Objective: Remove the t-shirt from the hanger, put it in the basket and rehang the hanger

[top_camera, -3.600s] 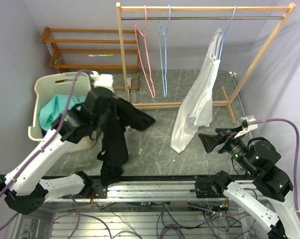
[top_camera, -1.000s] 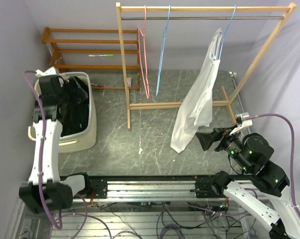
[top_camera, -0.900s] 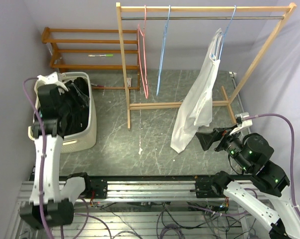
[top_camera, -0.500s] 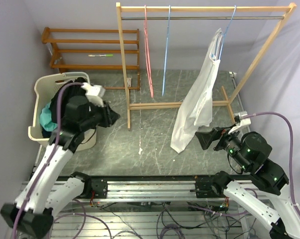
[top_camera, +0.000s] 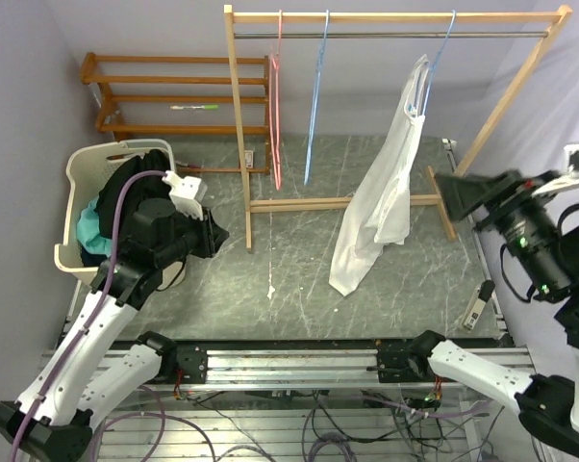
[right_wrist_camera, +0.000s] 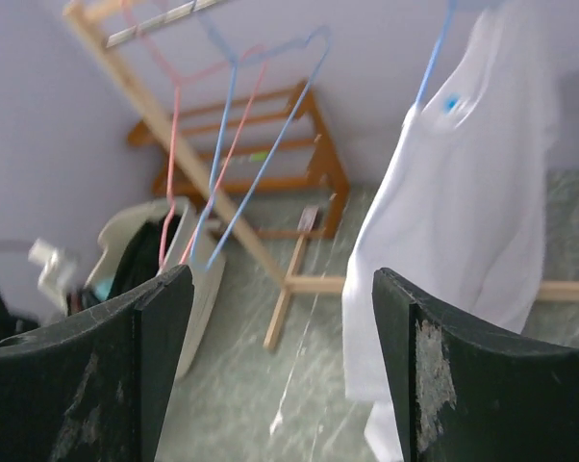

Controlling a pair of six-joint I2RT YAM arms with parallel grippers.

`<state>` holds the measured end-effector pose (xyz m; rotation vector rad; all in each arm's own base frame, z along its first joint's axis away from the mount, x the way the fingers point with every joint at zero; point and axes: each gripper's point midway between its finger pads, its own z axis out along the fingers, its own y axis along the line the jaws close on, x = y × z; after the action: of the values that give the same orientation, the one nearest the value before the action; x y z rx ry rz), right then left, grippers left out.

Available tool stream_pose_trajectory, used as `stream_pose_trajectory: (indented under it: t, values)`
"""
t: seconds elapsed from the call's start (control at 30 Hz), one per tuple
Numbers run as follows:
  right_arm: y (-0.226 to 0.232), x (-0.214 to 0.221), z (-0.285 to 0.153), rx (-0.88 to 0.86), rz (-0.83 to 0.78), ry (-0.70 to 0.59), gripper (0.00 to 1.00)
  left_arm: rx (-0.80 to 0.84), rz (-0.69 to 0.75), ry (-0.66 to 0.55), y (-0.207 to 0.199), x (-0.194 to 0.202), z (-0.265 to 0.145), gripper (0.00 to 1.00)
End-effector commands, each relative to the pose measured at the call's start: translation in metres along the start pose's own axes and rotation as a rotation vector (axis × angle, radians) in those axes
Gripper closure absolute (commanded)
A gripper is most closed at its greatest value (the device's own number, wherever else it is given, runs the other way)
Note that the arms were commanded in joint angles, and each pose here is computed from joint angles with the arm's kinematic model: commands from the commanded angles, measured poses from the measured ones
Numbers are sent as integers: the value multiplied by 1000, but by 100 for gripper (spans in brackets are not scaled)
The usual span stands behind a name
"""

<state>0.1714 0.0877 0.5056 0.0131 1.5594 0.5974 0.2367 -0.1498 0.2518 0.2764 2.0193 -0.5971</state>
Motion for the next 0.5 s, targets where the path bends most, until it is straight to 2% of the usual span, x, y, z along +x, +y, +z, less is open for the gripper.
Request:
stream_pose_trajectory:
  t: [0.0, 0.17, 0.27, 0.4, 0.47]
  values:
    - [-31, -11, 48, 292, -103, 19, 25, 31, 26, 27, -9, 10, 7, 69]
    - [-36, -31, 104, 468, -226, 10, 25, 26, 77, 69, -24, 24, 9, 71]
    - [-34, -48, 127, 521, -265, -21, 25, -57, 160, 133, -31, 41, 17, 71]
    - [-44, -41, 161, 540, -288, 16, 26, -88, 236, 201, -40, 57, 20, 70]
    - [-58, -35, 171, 552, -283, 41, 26, -87, 232, 186, -40, 53, 17, 70]
